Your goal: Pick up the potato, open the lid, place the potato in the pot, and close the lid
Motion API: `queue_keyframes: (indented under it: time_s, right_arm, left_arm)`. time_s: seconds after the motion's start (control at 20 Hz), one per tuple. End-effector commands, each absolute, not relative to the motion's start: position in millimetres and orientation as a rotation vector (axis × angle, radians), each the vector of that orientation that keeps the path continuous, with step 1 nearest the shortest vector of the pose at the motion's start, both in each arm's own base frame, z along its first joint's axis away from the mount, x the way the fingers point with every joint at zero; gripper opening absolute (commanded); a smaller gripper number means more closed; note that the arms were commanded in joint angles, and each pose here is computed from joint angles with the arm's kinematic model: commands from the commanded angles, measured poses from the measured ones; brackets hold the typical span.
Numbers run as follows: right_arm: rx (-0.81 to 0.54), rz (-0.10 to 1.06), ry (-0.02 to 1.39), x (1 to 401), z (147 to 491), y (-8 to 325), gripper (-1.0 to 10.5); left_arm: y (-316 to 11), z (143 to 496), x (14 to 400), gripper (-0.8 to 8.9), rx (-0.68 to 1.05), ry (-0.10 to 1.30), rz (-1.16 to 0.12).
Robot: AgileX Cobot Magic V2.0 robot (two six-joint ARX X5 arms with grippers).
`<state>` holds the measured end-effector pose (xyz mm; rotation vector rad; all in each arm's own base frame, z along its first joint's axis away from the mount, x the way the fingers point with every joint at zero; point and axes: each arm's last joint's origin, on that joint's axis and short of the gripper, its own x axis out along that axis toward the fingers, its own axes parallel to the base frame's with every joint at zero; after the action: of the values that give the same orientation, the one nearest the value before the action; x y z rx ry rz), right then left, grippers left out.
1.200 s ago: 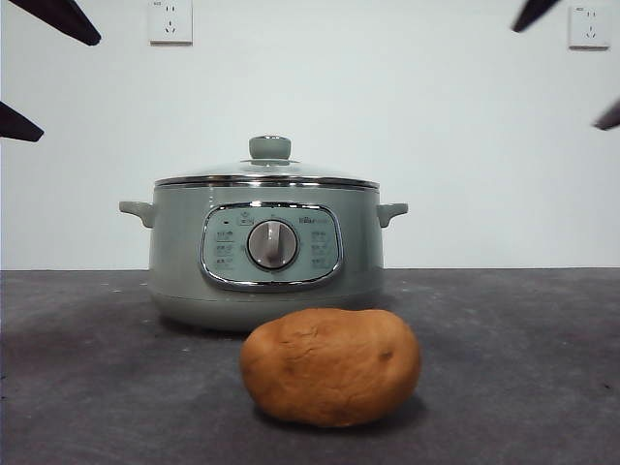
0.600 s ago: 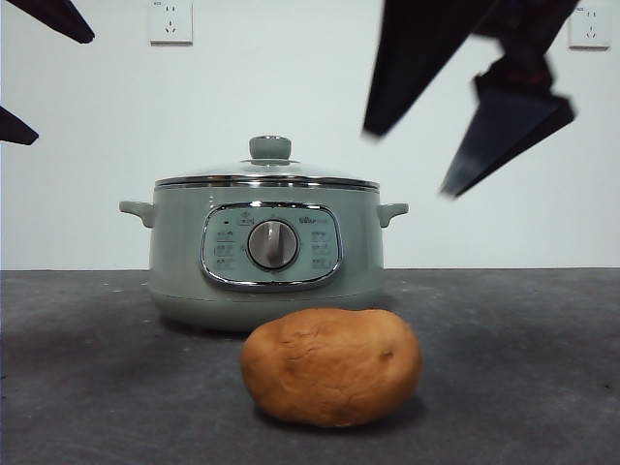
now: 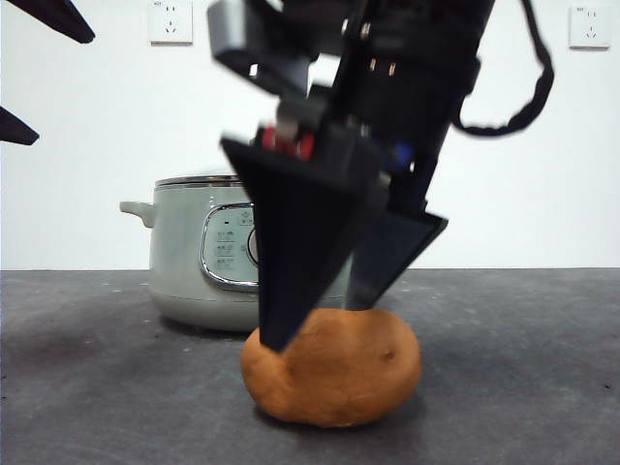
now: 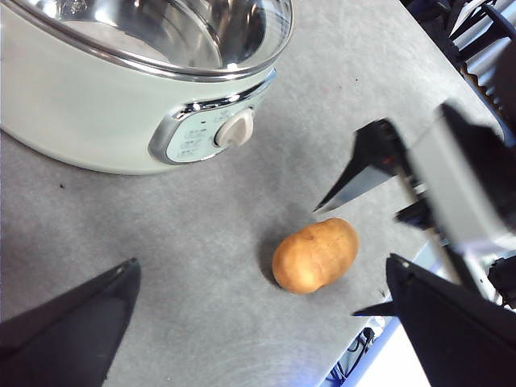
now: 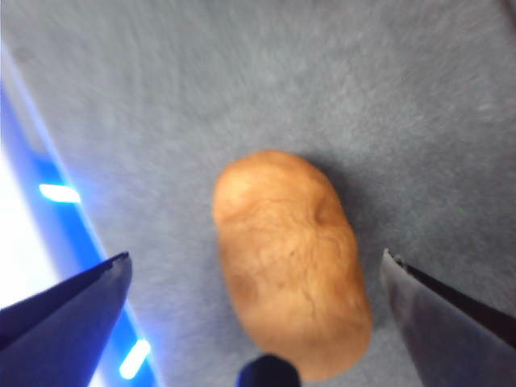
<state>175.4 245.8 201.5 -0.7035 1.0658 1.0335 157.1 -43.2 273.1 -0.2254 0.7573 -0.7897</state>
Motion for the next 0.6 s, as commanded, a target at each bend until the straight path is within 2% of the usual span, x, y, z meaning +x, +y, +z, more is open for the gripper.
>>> queue_keyframes:
  time_s: [0.05,0.15,0.2,0.25,0.35,0.4,0.6]
  right_arm:
    - [-0.737,1.04,1.086,178,190,249,7.8]
    - [-0.751,1.035,1.095,180,183,252,7.8]
    - [-0.752,1.031,1.091,181,182,253,7.1]
    - [-0.749,1.031,1.088,181,181,254,5.7]
    - [-0.749,1.031,1.09,181,181,254,1.1]
    - [-0.753,1.031,1.099,181,180,253,-0.2]
    - [-0.754,1.016,1.14,179,179,250,-0.1]
  left_arm:
    - [-44,274,158,6.92,-0.21,0.748,-0.802]
    - [-44,274,158,6.91,-0.204,0.746,-0.804]
    - [-44,274,158,6.91,-0.203,0.745,-0.804]
    - [-44,274,158,6.92,-0.2,0.745,-0.806]
    - [-44,274,158,6.91,-0.2,0.743,-0.807]
    - [-44,274,158,6.91,-0.199,0.743,-0.806]
    - [-44,275,159,6.91,-0.179,0.73,-0.808]
